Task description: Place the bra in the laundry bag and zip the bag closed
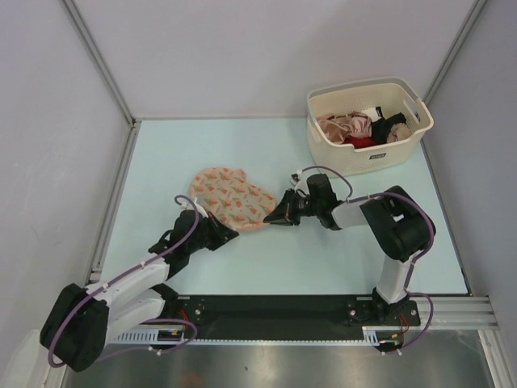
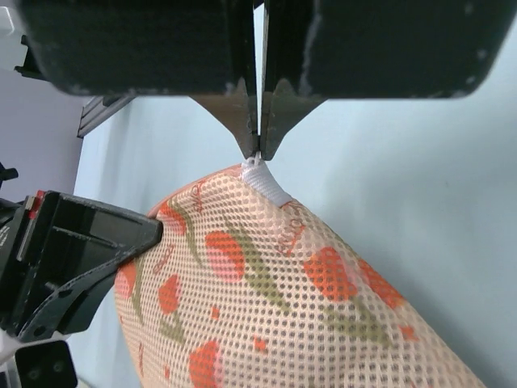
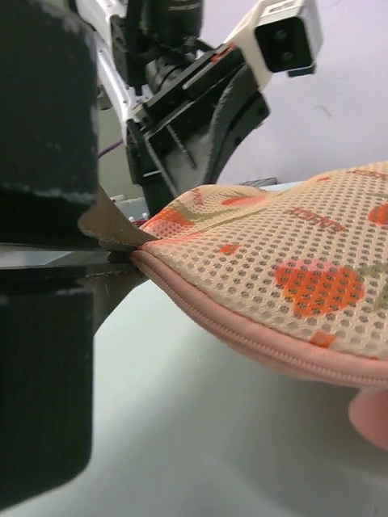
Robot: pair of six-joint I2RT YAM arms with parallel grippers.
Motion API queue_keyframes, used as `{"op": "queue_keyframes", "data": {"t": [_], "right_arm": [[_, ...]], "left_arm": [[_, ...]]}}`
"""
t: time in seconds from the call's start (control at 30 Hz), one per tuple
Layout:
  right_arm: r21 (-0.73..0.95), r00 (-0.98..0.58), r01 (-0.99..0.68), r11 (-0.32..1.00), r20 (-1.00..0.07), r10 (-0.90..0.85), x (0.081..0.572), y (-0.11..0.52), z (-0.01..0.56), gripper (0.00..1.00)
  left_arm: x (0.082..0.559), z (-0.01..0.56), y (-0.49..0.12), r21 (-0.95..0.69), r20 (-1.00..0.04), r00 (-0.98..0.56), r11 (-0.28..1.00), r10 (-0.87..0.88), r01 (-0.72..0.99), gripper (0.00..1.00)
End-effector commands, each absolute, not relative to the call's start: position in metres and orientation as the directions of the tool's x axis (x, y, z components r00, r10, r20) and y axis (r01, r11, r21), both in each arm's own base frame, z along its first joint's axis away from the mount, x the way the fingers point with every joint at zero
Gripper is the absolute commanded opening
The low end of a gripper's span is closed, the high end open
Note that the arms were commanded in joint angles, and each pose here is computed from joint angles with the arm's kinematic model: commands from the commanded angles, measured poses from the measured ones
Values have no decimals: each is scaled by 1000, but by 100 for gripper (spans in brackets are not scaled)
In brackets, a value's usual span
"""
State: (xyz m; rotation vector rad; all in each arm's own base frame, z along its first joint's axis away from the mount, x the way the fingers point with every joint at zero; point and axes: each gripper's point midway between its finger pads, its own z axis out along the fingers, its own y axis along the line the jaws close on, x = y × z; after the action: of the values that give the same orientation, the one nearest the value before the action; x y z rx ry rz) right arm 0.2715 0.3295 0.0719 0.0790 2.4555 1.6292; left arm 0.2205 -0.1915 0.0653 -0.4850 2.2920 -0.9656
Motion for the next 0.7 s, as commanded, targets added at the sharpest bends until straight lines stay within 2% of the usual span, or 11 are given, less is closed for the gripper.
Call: {"op": "queue_keyframes", "data": {"t": [0.0, 0.07, 0.13, 0.2, 0.23, 0.27, 0.3, 0.37, 0.43, 0.53, 0.67], "right_arm": [[910, -978, -112, 399, -171, 116, 275, 316, 71, 0], [898, -972, -152, 413, -211, 101, 279, 317, 77, 15], [853, -965, -173, 493, -247, 88, 280, 310, 67, 43], [781, -952, -167, 602, -286, 107, 286, 298, 65, 71], [743, -939, -202, 639, -331, 89, 287, 292, 64, 78], [700, -925, -199, 686, -365, 104, 292, 285, 63, 83], [677, -913, -214, 704, -395, 103, 290, 280, 73, 96], [597, -888, -220, 771, -449, 95, 288, 266, 75, 100], [555, -857, -237, 798, -506, 97, 278, 253, 92, 100], [540, -795, -262, 800, -590, 138, 261, 238, 114, 100], [603, -716, -277, 748, -649, 258, 225, 217, 138, 100]], "left_arm": [[226, 53, -153, -640, -425, -722, 745, -546, -187, 0], [230, 62, -155, -633, -459, -730, 763, -506, -131, 0], [232, 71, -156, -622, -490, -731, 778, -475, -89, 2], [231, 81, -151, -608, -519, -718, 790, -465, -73, 12], [232, 90, -151, -606, -541, -707, 794, -455, -47, 26], [232, 107, -149, -619, -573, -675, 785, -465, -15, 33], [228, 113, -149, -623, -577, -672, 783, -464, -6, 40], [223, 145, -153, -658, -623, -623, 747, -473, 91, 54], [213, 166, -164, -686, -636, -612, 707, -471, 169, 78], [197, 192, -181, -708, -659, -598, 644, -456, 289, 89], [178, 208, -199, -732, -671, -566, 551, -479, 402, 91]]}}
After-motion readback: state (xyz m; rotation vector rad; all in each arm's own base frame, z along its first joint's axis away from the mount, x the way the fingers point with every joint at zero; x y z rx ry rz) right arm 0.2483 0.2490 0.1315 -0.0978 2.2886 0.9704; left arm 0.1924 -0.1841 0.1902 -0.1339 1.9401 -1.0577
